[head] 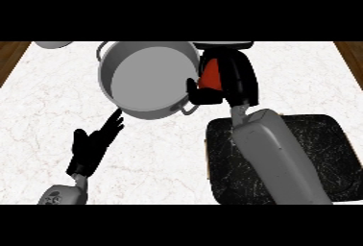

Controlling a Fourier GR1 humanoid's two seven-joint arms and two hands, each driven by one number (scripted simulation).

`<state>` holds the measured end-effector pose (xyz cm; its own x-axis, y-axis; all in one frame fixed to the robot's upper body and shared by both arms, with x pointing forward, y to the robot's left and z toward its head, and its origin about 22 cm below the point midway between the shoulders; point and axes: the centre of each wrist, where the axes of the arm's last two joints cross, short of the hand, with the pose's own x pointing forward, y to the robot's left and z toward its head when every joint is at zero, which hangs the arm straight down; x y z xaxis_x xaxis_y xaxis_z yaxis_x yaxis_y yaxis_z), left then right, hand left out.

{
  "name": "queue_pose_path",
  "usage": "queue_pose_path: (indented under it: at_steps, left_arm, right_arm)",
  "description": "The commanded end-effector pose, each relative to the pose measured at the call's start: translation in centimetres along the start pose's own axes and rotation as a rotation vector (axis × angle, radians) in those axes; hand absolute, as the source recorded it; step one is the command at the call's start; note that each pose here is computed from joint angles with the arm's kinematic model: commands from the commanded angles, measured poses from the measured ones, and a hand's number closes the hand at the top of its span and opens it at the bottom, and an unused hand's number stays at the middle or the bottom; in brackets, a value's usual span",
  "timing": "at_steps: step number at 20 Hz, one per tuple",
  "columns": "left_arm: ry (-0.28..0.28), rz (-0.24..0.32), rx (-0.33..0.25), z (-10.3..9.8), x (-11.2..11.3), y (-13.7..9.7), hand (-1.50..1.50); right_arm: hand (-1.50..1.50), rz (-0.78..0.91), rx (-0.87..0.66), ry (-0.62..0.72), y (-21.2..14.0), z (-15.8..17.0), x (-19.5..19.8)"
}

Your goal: Pick the bell pepper from the tray and place it in the pot

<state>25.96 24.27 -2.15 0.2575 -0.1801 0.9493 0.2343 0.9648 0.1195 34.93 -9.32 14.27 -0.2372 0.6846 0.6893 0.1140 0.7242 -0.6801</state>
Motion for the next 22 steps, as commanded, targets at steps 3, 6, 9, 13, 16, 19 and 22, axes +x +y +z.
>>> queue_pose_path:
  at_steps: [3, 6, 9, 13, 16, 19, 22]
  left_arm:
    - [-0.017, -0.012, -0.037, -1.4, 1.5, -0.4, 0.00]
    - [-0.002, 0.001, -0.019, -1.1, 0.9, 0.4, 0.00]
    - [-0.024, -0.014, -0.018, -1.2, 1.3, 0.3, 0.00]
    - [-0.015, -0.020, -0.047, -0.9, 1.1, -0.3, 0.00]
    - [-0.022, -0.016, -0.072, -1.0, 1.3, -2.0, 0.00]
    - [-0.009, -0.024, -0.087, -1.2, 0.5, -1.1, 0.00]
    - [-0.043, -0.037, -0.097, -2.2, 2.1, -2.1, 0.00]
  right_arm:
    - [1.50, 0.119, 0.093, 0.026, 1.6, -4.2, 3.5]
    - [1.50, 0.167, 0.136, 0.042, 2.6, -5.5, 5.5]
    - [1.50, 0.235, 0.153, 0.055, 3.6, -7.3, 6.5]
    - [1.50, 0.380, 0.184, 0.070, 4.7, -8.3, 6.0]
    - [1.50, 0.590, 0.179, 0.128, 5.5, -8.7, 5.9]
    - [1.50, 0.709, 0.222, 0.157, 5.9, -9.1, 5.0]
    - [1.50, 0.672, 0.316, 0.290, 5.4, -9.8, 5.2]
